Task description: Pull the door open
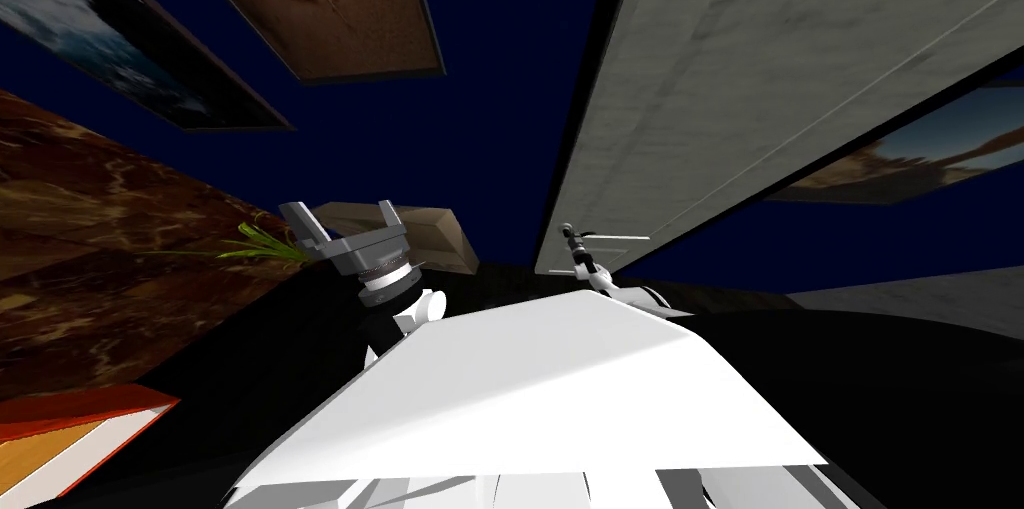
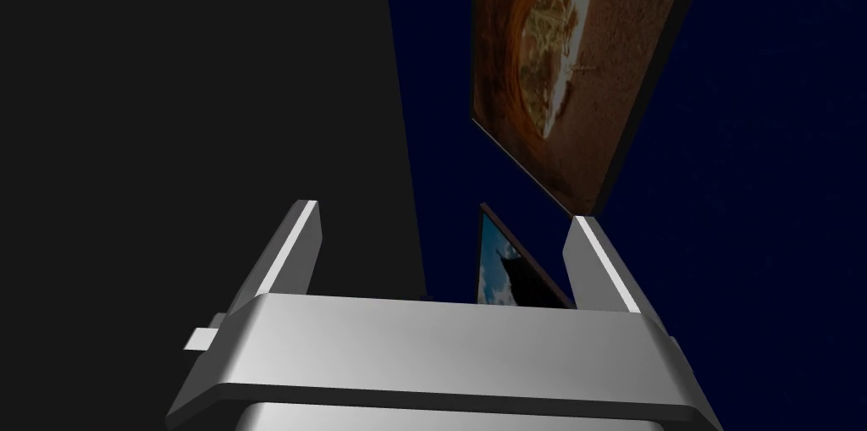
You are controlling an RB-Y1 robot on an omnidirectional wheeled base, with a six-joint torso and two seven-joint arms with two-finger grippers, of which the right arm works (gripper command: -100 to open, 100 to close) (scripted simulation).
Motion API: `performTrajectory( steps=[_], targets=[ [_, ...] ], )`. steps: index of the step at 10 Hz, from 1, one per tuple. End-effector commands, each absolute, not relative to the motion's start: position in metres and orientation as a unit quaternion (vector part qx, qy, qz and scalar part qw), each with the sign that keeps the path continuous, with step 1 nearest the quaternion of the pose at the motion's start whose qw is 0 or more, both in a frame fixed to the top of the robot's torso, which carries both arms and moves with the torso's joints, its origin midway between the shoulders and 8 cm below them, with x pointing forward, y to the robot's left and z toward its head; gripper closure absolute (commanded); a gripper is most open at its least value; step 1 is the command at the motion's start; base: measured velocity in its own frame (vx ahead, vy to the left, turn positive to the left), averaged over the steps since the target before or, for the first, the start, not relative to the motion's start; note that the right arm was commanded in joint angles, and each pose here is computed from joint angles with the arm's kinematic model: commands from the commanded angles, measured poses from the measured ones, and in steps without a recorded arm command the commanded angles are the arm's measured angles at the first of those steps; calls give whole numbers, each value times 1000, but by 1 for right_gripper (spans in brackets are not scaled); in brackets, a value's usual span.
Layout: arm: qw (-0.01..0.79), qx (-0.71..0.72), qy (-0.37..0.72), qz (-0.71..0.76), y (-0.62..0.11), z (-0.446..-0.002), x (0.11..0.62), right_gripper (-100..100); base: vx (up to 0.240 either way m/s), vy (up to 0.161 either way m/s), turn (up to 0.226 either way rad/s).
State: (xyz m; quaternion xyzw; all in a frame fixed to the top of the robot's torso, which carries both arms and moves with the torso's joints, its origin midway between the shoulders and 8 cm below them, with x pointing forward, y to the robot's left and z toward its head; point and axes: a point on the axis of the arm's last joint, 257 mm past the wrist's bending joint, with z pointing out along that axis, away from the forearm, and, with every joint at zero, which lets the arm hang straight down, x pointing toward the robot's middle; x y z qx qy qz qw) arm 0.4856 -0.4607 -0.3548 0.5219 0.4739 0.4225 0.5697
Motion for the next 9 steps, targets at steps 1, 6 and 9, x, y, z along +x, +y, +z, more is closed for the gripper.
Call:
performTrajectory(
  steps=[1, 6, 9],
  targets=[
    [565, 518, 480, 427, -459, -356, 483, 100, -210, -37, 95],
    [549, 501, 499, 446, -452, -355, 479, 100, -239, -72, 117],
    [539, 493, 508, 456, -444, -357, 474, 100, -169, -53, 76]
  ],
)
